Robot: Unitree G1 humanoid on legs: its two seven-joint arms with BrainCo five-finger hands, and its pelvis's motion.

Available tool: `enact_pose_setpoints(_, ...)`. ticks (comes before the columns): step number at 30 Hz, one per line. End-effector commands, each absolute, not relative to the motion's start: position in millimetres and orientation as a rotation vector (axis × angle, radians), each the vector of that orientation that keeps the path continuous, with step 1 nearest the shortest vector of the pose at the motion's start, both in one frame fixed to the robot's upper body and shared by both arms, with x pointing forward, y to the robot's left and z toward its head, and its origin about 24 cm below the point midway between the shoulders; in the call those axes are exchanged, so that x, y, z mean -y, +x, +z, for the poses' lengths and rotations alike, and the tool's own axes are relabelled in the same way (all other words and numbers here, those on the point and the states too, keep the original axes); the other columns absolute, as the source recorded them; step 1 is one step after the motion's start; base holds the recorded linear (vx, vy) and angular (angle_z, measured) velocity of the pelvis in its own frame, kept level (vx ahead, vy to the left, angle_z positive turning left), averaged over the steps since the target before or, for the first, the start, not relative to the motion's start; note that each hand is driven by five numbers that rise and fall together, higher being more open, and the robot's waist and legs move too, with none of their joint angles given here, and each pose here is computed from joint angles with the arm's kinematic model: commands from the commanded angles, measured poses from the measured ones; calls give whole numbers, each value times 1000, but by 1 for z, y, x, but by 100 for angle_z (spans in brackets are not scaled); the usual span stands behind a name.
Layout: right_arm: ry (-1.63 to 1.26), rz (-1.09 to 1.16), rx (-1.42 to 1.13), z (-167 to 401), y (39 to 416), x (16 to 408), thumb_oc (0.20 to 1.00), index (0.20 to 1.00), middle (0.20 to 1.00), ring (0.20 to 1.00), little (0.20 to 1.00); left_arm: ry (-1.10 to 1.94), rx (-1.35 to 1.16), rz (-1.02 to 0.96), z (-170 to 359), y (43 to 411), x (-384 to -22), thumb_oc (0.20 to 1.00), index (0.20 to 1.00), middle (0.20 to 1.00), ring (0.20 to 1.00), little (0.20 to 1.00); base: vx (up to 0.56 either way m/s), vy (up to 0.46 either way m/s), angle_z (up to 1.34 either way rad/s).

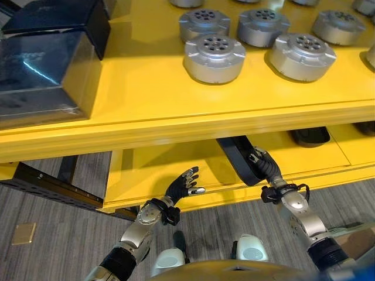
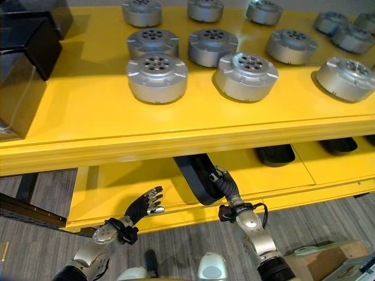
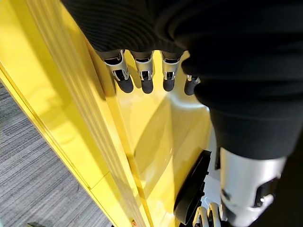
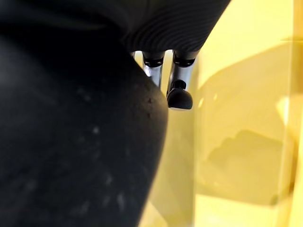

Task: Move parts from the plastic box to the shelf.

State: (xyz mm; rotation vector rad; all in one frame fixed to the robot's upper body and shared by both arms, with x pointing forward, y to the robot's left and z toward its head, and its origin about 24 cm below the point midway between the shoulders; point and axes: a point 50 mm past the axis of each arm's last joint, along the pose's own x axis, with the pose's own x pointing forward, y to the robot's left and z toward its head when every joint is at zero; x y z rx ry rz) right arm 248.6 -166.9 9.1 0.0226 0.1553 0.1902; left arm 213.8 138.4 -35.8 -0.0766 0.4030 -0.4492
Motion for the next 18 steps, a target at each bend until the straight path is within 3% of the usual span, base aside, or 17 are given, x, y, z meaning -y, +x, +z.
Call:
enact_pose_setpoints(1,76,199,18,42,270,157,200,200,200,200,200,-106,-329,-462,-24,215,-133,1000,1000,1000,1000,1000,21,-418,4)
enact_pose_setpoints(9,69,236,-21,40,275,154,200,200,200,200,200,-150,-334,-393,-28,206,-136,1000,1000,1000,1000,1000,32,-254,-8)
enact_pose_setpoints(18,15,231,-64,36,275,156,200,200,200,200,200,-211,-331,-350,-27,208,-130,1000,1000,1000,1000,1000,56,-84,-16)
